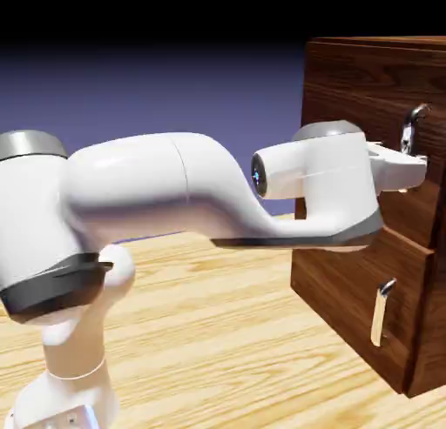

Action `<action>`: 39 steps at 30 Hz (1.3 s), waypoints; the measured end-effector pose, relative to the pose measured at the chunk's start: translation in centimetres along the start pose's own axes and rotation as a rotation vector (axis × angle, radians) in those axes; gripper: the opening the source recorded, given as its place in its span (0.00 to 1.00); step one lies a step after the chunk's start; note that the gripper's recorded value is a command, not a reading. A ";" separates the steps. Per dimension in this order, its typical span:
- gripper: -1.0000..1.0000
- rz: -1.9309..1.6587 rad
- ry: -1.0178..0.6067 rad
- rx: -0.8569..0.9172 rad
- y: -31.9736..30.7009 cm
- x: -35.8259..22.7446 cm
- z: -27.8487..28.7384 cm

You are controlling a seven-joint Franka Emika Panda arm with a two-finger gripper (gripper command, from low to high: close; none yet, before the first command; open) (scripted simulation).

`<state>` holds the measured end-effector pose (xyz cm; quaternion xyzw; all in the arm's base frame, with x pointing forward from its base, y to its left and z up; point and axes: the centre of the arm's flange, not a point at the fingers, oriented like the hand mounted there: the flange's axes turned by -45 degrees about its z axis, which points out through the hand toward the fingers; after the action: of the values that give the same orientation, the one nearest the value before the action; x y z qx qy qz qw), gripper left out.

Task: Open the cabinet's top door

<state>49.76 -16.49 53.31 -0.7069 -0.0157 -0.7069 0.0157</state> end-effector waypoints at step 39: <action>0.00 0.000 0.001 -0.723 -19.6 0.0 -22.5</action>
<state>26.45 2.10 53.32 -0.6666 0.2354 -0.6669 -0.2355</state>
